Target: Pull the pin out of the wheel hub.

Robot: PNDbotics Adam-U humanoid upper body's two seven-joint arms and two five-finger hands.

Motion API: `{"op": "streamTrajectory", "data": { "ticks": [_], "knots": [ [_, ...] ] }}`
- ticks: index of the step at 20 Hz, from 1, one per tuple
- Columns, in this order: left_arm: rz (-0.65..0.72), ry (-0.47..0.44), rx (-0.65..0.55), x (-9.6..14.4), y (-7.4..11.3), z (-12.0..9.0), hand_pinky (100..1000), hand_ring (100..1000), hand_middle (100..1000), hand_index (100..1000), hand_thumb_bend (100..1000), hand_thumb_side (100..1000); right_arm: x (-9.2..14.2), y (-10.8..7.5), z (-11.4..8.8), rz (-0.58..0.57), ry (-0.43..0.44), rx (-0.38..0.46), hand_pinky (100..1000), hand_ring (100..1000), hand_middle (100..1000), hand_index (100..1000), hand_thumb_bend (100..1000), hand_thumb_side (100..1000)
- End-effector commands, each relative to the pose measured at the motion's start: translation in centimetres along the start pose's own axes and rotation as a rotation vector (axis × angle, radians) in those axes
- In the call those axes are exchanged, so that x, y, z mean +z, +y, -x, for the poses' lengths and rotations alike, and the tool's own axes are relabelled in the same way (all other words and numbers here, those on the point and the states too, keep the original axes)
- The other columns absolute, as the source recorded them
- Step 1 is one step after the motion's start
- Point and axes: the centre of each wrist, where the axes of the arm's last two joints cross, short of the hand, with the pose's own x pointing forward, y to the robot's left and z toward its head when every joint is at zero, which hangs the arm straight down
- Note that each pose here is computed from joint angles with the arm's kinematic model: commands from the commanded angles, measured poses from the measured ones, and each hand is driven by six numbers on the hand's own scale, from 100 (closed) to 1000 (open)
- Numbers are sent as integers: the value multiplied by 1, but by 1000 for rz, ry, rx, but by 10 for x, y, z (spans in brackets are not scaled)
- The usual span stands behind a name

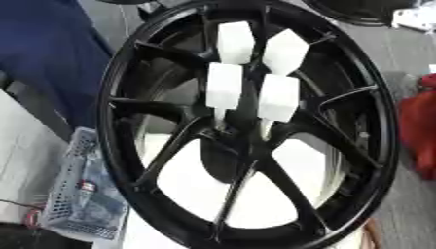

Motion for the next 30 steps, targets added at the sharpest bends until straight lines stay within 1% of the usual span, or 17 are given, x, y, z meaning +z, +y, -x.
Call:
{"op": "streamTrajectory", "data": {
  "ticks": [1,4,8,12,17,26,30],
  "knots": [
    [15,-27,-11,-3,-1,-8,821,702,753,888,267,866,0,-4,-5,-14,7,45,883,882,833,851,100,323],
    [18,-28,-11,-3,-1,-8,821,701,753,888,266,866,-5,-1,-6,-43,2,48,885,886,838,857,100,330],
    [23,-29,-10,-4,-2,-9,821,701,753,888,265,868,-12,3,-9,-66,-12,53,886,888,843,861,100,308],
    [26,-29,-9,-4,-3,-9,821,700,753,888,264,870,-17,4,-12,-71,-22,59,887,890,845,862,100,285],
    [30,-30,-11,-5,-3,-9,822,700,753,887,264,873,-23,4,-16,-74,-18,70,887,890,846,862,100,291],
    [32,-30,-15,-5,-4,-9,823,699,753,886,262,881,-23,5,-15,-63,38,79,886,892,857,883,100,281],
    [30,-29,-15,-5,-5,-8,823,699,753,886,261,884,-22,4,-15,-57,45,74,886,892,859,891,100,283]
  ]
}}
